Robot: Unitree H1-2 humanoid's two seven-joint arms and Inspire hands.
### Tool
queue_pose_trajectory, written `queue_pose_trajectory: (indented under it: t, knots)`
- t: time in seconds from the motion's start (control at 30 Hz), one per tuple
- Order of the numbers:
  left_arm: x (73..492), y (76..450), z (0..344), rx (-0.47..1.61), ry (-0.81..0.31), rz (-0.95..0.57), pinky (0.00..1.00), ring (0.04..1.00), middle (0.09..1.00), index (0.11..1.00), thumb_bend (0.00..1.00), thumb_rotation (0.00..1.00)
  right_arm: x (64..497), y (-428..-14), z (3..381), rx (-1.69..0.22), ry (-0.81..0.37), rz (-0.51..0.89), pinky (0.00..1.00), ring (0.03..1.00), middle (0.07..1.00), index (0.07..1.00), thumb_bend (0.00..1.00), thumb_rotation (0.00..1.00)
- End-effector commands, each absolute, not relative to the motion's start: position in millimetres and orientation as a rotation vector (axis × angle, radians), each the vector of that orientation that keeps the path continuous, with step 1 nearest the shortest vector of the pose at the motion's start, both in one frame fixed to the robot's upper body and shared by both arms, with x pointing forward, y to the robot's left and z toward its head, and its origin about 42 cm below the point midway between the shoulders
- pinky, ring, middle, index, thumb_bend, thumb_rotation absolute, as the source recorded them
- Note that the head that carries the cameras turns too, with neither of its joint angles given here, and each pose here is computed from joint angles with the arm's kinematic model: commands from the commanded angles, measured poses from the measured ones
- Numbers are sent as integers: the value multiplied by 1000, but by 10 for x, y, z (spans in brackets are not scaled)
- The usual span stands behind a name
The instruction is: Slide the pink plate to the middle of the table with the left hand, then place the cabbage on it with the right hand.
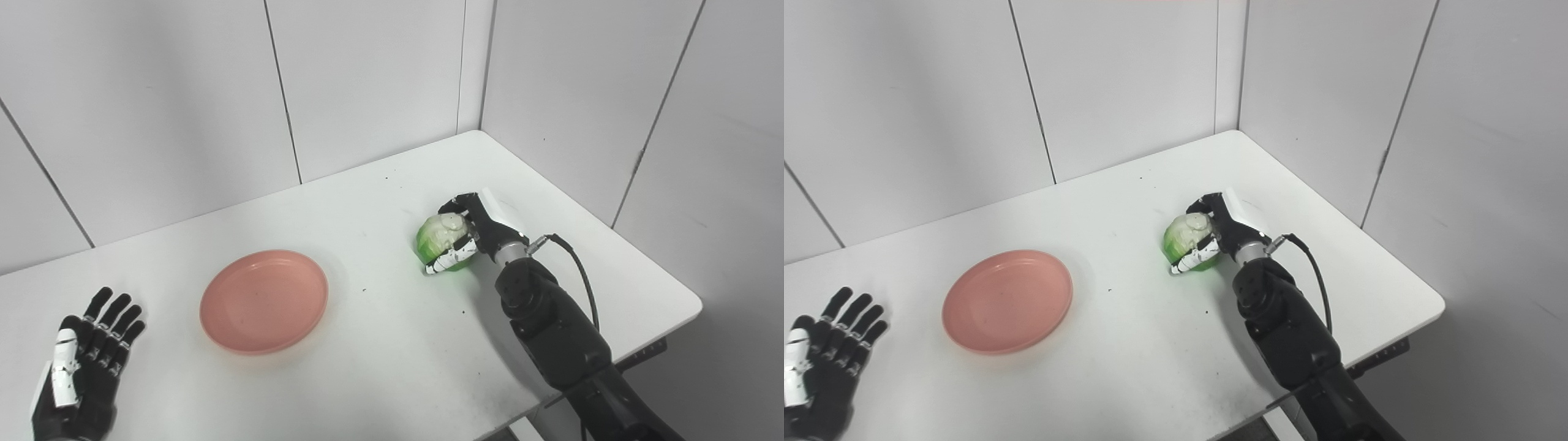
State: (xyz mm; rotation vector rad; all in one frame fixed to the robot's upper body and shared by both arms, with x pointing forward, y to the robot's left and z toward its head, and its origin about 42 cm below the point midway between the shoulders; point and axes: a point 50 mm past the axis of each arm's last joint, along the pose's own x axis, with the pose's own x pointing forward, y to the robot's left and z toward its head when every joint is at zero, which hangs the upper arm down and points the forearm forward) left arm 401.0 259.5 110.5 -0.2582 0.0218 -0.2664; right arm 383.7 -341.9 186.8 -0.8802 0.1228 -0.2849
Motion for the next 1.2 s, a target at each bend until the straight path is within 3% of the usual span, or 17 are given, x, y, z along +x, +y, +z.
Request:
queue_pose_trajectory:
  t: [0.0,0.37,0.6,1.17]
  knots:
    - [3867,2590,842,-268,139,-247,922,895,899,888,419,1000,3870,-3424,2114,-906,19,-311,385,398,500,517,516,0]
    - [3785,2352,850,-235,117,-263,914,900,904,892,435,1000,3736,-3111,2612,-877,-129,-298,380,388,471,534,515,0]
    - [3701,2062,930,-193,128,-246,891,885,892,880,431,1000,3797,-2727,2841,-878,-219,-196,416,400,483,523,517,0]
    - [3656,1442,1019,-177,121,-238,907,900,902,889,414,1000,4229,-1786,2752,-800,-266,98,412,394,491,532,514,0]
